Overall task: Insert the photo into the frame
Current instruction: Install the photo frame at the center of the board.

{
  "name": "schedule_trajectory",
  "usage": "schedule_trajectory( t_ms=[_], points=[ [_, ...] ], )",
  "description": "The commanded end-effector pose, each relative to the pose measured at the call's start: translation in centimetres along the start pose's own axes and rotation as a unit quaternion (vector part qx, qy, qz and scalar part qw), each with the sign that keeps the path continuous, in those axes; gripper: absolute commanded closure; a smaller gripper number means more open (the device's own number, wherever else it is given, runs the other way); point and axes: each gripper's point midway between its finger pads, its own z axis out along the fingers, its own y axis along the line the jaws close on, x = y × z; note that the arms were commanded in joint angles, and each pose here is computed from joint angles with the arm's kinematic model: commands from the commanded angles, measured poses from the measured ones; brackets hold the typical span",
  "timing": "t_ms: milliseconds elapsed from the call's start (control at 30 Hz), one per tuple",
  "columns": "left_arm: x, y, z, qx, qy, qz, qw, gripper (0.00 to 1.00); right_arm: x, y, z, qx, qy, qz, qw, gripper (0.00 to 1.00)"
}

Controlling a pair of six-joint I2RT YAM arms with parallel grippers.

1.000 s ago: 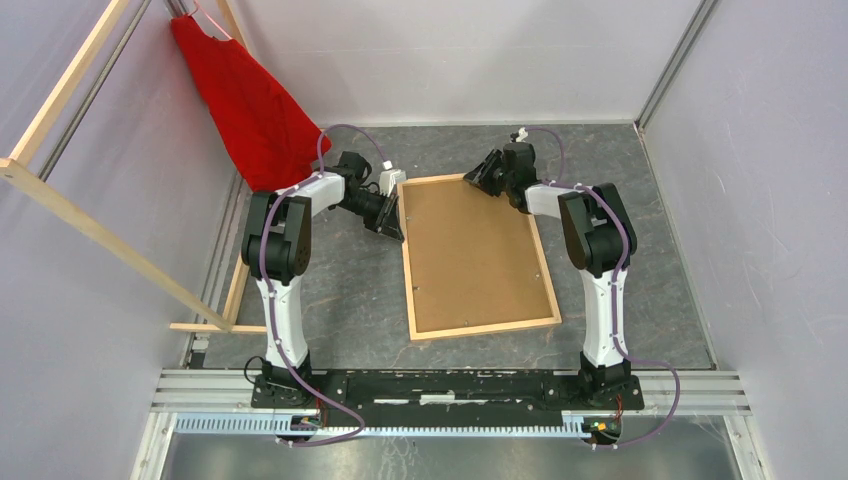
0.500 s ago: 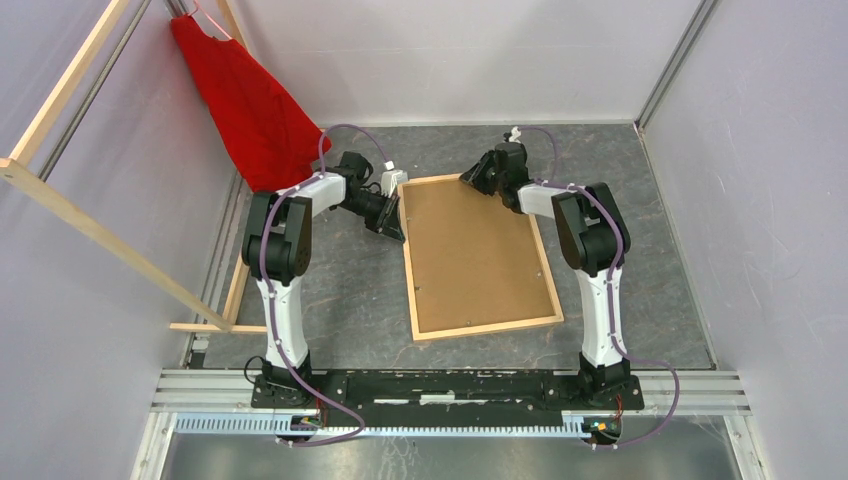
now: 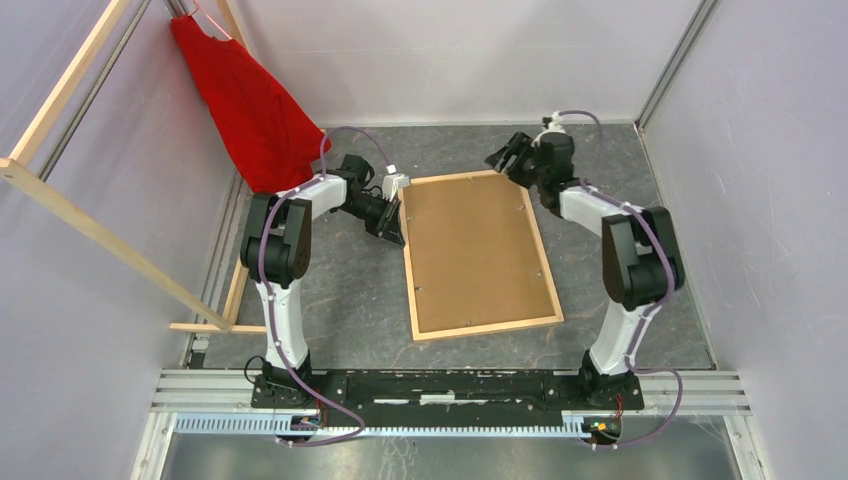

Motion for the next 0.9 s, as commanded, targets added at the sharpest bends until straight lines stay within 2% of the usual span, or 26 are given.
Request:
schedule_trajectory(
  t_ms=[0, 100, 200, 300, 467, 533, 600, 667, 867],
  points=[
    [2.3, 1.5, 0.4, -0.042, 0.043, 0.023, 0.998, 0.76, -1.1, -5.2, -3.1, 0.069, -0.018, -0.032, 0.997, 0.24],
    [2.3, 1.7, 0.7, -0.043, 0.044, 0.021, 0.998, 0.76, -0.5, -8.9, -4.6, 0.118, -0.014, -0.035, 0.992, 0.19],
    [2.5, 1.6, 1.0, -0.039, 0.048, 0.021, 0.998, 0.76, 0.6, -10.5, -4.3, 0.141, 0.01, -0.047, 0.989, 0.15],
    [2.6, 1.3, 1.0, -0.038, 0.05, 0.024, 0.998, 0.76, 1.7, -10.5, -3.5, 0.128, 0.029, -0.039, 0.991, 0.14],
    [2.8, 0.9, 0.5, -0.041, 0.05, 0.027, 0.998, 0.74, 1.5, -10.4, -4.1, 0.131, 0.021, -0.04, 0.99, 0.11],
    [2.7, 0.6, 0.1, -0.042, 0.049, 0.032, 0.997, 0.69, 0.3, -10.7, -5.6, 0.178, 0.003, -0.074, 0.981, 0.02],
    [2.5, 0.3, -0.7, -0.047, 0.044, 0.039, 0.997, 0.57, -0.9, -8.9, -7.3, 0.216, -0.024, -0.144, 0.966, 0.02],
    [2.1, 0.4, -1.8, -0.057, 0.035, 0.045, 0.997, 0.48, -0.4, -5.2, -7.9, 0.206, -0.03, -0.202, 0.957, 0.02],
    [1.0, 1.9, -7.2, -0.101, -0.014, 0.03, 0.994, 0.37, 7.7, 4.2, -7.5, 0.126, 0.059, -0.29, 0.947, 0.02]
  ],
)
